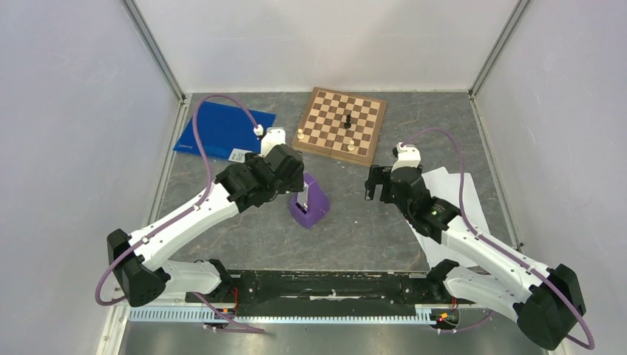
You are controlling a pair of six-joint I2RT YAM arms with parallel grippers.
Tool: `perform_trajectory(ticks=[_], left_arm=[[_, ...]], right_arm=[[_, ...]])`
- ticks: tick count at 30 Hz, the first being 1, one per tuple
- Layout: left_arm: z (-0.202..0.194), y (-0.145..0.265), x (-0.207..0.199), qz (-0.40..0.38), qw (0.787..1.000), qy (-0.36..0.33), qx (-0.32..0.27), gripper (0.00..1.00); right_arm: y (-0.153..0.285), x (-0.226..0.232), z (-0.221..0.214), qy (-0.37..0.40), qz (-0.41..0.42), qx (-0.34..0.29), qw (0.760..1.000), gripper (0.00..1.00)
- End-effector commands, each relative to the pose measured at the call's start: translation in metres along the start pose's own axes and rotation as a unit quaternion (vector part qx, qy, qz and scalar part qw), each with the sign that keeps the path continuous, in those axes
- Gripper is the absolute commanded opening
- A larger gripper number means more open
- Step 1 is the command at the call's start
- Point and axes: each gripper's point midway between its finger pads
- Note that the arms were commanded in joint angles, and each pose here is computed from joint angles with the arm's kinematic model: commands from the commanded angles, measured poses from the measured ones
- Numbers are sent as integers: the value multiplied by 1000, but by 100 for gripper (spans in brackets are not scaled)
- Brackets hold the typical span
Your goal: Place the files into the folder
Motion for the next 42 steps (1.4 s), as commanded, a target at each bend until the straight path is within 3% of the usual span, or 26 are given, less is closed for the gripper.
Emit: perform_trajectory(ticks=[1, 14, 24, 33, 42], left_arm=[[16, 7, 9, 2, 1000, -20, -18, 100], [83, 34, -51, -116, 989, 13, -88, 100], [85, 18, -157, -209, 975, -29, -70, 100], [27, -28, -245, -248, 966, -69, 5, 100], [-38, -95, -230, -174, 978, -112, 38, 100]], right_arm=[[2, 4, 19, -11, 5, -32, 999, 99], [25, 9, 60, -22, 7, -67, 998, 99], [47, -2, 93, -26, -31, -105, 994, 99], [78, -25, 113, -35, -69, -140, 987, 99], [72, -28, 91, -31, -62, -114, 991, 99]])
Point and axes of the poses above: each gripper's point midway between its finger pads, its own y axis back along the fingers, its own x axis along the line the jaws close on, z = x × y, and after that the axes turned 9 degrees about -y, right-handed
